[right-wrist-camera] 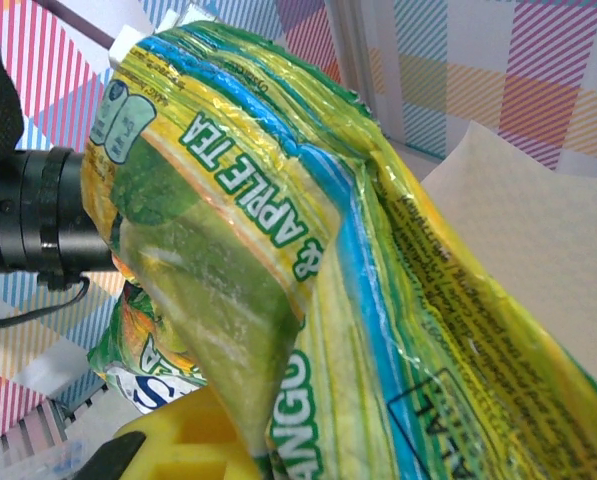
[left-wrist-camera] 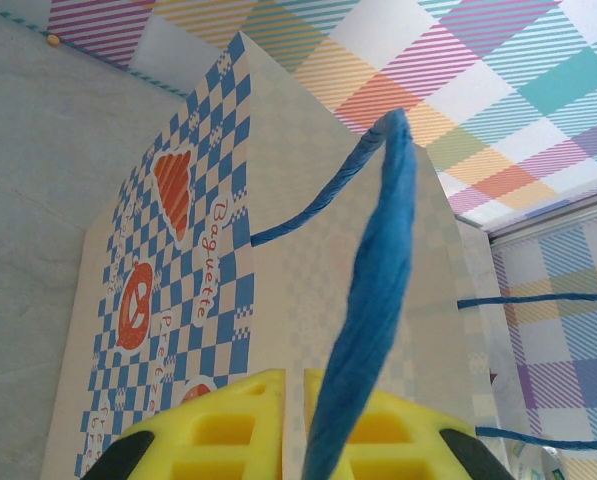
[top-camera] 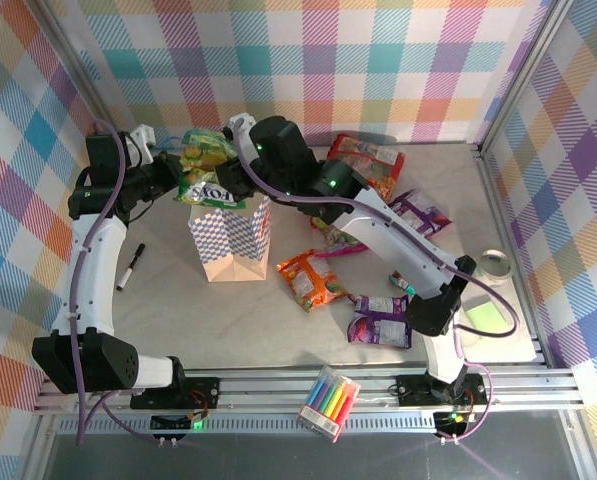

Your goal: Place the snacks into the paper bag

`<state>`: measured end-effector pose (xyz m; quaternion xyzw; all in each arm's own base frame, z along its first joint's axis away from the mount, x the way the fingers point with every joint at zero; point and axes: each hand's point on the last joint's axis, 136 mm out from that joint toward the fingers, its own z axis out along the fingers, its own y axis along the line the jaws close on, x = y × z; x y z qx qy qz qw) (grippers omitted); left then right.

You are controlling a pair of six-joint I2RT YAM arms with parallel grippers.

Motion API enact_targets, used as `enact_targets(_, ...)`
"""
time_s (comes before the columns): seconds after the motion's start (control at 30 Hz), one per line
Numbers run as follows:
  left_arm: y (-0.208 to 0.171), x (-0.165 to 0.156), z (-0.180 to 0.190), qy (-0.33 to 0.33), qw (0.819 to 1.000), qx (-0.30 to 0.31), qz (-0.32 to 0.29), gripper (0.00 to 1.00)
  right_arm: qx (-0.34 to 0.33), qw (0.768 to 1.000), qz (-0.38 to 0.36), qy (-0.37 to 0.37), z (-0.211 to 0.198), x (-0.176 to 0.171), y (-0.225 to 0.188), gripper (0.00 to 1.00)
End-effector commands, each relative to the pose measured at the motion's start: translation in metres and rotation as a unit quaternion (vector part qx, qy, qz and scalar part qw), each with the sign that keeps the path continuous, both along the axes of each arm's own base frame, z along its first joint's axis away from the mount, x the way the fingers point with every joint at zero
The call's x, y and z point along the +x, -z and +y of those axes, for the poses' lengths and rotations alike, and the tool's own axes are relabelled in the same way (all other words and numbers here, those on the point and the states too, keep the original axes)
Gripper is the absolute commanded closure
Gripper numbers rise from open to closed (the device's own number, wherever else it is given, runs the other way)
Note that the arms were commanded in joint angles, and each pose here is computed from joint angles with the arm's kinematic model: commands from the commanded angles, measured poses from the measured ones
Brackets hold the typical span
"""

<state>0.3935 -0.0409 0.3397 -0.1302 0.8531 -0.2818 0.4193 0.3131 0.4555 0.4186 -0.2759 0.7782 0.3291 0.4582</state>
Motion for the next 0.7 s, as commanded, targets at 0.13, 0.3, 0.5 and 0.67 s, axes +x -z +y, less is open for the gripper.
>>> enact_targets(0.13,-0.019,-0.011,0.001,0.006,1.000,0.004,-0.021,0.85,0.058,0.998,-0.018,0.027,0.000,0.028,-0.028,0.87)
enact_targets(0.3,-0.019,-0.012,0.002,0.002,1.000,0.006,-0.021,0.85,0.070,0.996,-0.001,0.052,-0.004,0.046,-0.021,0.86)
enact_targets(0.5,-0.018,-0.010,0.003,-0.001,1.000,0.008,-0.020,0.86,0.064,0.996,0.008,0.063,-0.002,0.055,-0.011,0.85)
enact_targets(0.67,-0.015,-0.008,0.004,-0.003,1.000,0.008,-0.017,0.86,0.044,0.996,0.012,0.081,-0.004,0.062,0.001,0.84)
